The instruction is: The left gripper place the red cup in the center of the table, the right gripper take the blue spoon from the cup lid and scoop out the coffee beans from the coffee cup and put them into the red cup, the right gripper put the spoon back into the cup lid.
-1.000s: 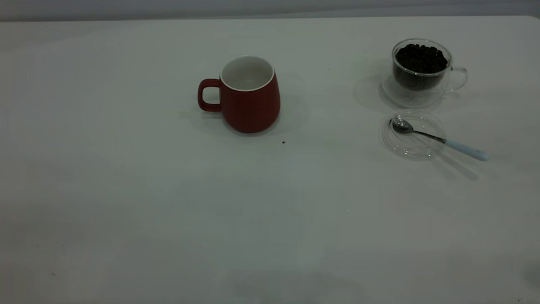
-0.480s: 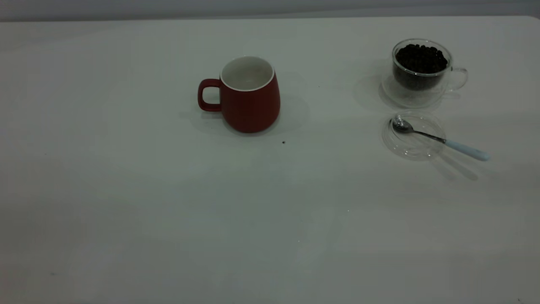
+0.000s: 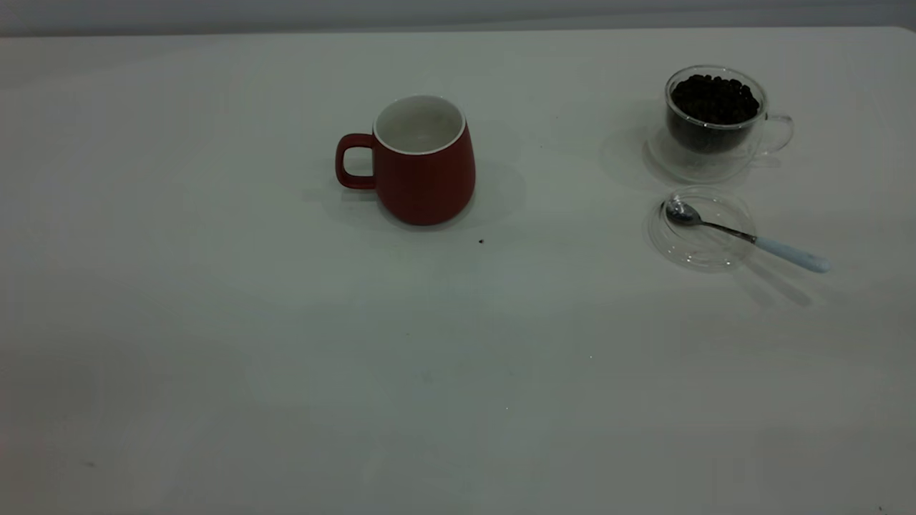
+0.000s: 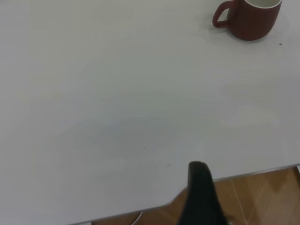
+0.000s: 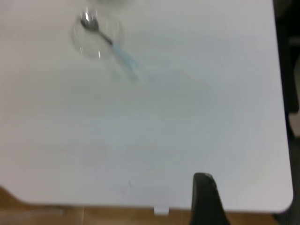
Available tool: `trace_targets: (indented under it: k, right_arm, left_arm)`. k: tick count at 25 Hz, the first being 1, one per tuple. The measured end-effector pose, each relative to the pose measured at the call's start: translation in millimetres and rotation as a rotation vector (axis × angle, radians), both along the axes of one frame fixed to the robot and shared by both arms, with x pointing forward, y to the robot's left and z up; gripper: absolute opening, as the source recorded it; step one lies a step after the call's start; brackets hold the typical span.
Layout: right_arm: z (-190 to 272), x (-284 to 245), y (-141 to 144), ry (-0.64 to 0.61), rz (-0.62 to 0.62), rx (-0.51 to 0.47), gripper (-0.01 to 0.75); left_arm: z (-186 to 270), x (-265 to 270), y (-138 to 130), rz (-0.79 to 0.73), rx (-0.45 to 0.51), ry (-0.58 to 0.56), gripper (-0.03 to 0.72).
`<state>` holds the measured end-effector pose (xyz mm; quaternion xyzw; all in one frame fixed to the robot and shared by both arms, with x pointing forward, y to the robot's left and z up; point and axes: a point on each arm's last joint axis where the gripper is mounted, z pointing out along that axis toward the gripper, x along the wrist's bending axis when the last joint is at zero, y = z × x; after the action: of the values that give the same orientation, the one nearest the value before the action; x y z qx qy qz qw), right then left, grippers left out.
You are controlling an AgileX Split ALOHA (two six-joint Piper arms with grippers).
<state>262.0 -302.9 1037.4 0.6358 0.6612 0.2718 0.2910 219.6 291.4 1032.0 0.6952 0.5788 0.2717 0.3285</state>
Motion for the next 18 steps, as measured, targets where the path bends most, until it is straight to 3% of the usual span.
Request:
trace_targets:
  k: [6,18]
  right_arm:
    - [1.5,-27.3,-2.2,-0.19,0.001,0.015,0.507]
    - [1.0,-29.7,-2.8,-0.198,-0.002,0.011,0.502]
  left_arm:
    - [0.0,0.0,0.0,0.0,0.0,0.0,0.587]
    - [0.0,0.0,0.0,0.0,0.0,0.0,0.587]
